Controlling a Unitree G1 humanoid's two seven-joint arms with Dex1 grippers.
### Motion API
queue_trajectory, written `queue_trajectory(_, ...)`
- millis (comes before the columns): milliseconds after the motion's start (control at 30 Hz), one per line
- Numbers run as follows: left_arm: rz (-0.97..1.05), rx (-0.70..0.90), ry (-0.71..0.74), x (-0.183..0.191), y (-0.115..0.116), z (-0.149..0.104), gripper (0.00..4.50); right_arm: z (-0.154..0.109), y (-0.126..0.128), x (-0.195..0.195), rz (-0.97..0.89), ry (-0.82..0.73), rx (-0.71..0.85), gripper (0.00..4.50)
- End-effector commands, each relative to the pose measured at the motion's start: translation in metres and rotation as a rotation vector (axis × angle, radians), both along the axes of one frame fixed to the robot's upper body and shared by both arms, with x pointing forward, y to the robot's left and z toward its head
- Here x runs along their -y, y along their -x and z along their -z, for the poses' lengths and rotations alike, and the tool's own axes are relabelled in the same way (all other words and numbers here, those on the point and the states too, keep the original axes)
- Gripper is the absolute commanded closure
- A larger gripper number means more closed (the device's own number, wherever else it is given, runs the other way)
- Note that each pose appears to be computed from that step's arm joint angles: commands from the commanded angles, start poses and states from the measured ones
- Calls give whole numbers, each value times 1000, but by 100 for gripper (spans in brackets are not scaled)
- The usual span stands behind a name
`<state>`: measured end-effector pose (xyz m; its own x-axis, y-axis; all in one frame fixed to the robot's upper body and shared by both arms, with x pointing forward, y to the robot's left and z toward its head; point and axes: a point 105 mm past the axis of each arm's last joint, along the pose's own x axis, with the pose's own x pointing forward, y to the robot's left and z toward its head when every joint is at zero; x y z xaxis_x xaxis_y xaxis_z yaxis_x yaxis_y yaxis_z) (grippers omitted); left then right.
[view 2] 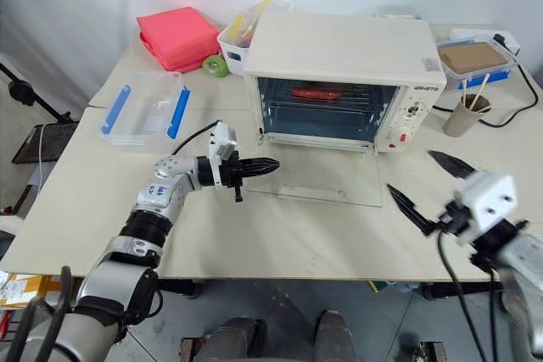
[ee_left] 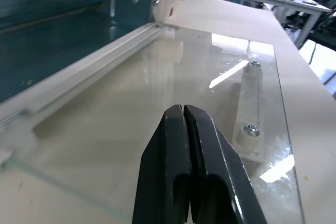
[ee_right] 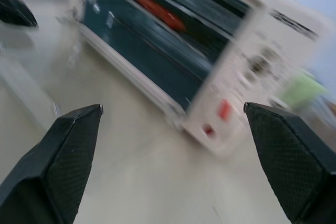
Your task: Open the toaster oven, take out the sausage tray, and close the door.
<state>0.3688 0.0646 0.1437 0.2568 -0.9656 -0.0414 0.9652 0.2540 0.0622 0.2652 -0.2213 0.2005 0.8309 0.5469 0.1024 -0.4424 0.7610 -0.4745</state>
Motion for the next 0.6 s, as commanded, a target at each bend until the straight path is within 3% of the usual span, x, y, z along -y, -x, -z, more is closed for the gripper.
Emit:
queue_trajectory(33, 9, 54, 9, -2, 11, -9, 358, -6, -27, -32, 12, 67, 26, 0)
queue_trajectory(167, -1, 75, 9, -8, 23, -8, 233, -8, -64, -48, 112, 181, 90, 0)
queue_trajectory(267, -6, 106, 20, -10, 30, -11, 141, -12, -77, -60, 103, 220, 162, 0)
queue_trajectory(400, -51, 158, 90, -28, 42, -24, 6, -14, -111, -72, 173, 409, 271, 0)
queue_trajectory(600, -171, 161, 170, -50, 54, -37, 6, -26, -151, -79, 294, 591, 375, 0)
